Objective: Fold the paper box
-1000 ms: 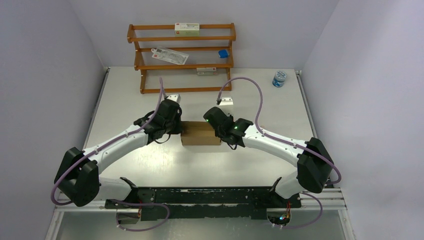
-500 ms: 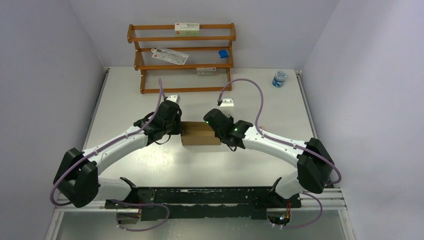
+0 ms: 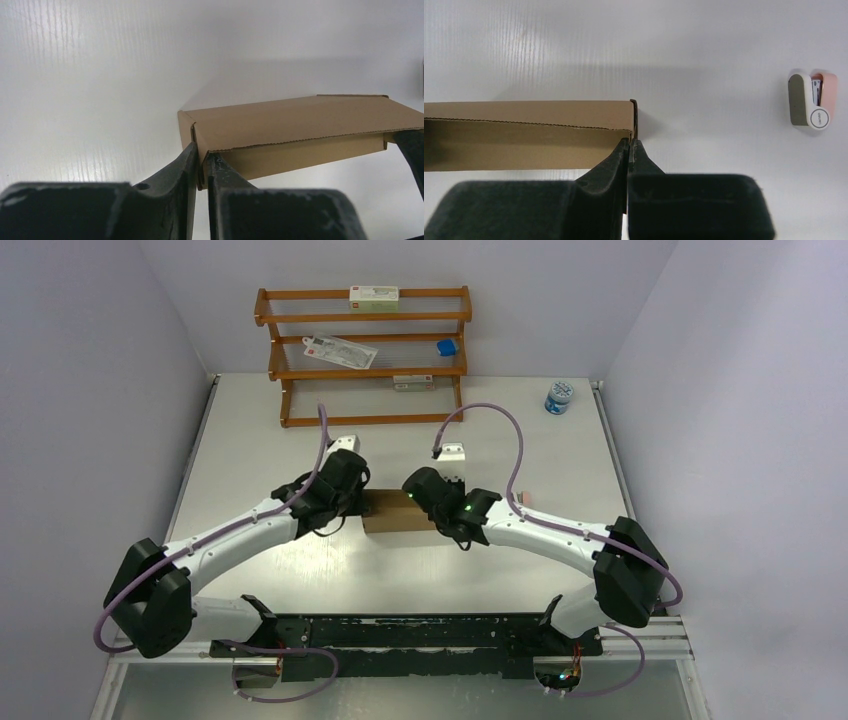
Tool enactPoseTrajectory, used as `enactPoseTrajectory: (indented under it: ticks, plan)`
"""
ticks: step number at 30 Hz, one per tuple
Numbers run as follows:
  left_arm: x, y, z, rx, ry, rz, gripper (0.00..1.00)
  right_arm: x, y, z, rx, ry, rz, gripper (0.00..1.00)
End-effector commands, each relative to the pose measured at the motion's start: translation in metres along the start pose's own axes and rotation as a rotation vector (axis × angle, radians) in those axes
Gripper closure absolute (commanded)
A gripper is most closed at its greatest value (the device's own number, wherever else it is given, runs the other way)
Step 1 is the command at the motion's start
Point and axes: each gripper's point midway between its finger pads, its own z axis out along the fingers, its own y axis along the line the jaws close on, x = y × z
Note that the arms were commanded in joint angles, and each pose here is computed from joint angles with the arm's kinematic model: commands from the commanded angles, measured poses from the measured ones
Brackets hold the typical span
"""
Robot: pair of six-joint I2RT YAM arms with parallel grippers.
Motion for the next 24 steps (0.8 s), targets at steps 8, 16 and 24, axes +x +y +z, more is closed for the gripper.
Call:
enactPoseTrajectory:
  ticks: [8,16,24]
  plan:
    - [0.013,0.009,-0.004,-0.1,-0.064,0.005,0.87,0.024,0.004,-0.001,-0.018,0.032,0.013,1.0]
    - [0.013,0.022,-0.005,-0.198,-0.095,0.076,0.9,0.026,0.002,0.001,-0.01,0.029,0.013,1.0]
    - [0.009,0.027,-0.009,-0.256,-0.118,0.12,0.9,0.029,0.004,0.003,-0.016,0.036,0.007,1.0]
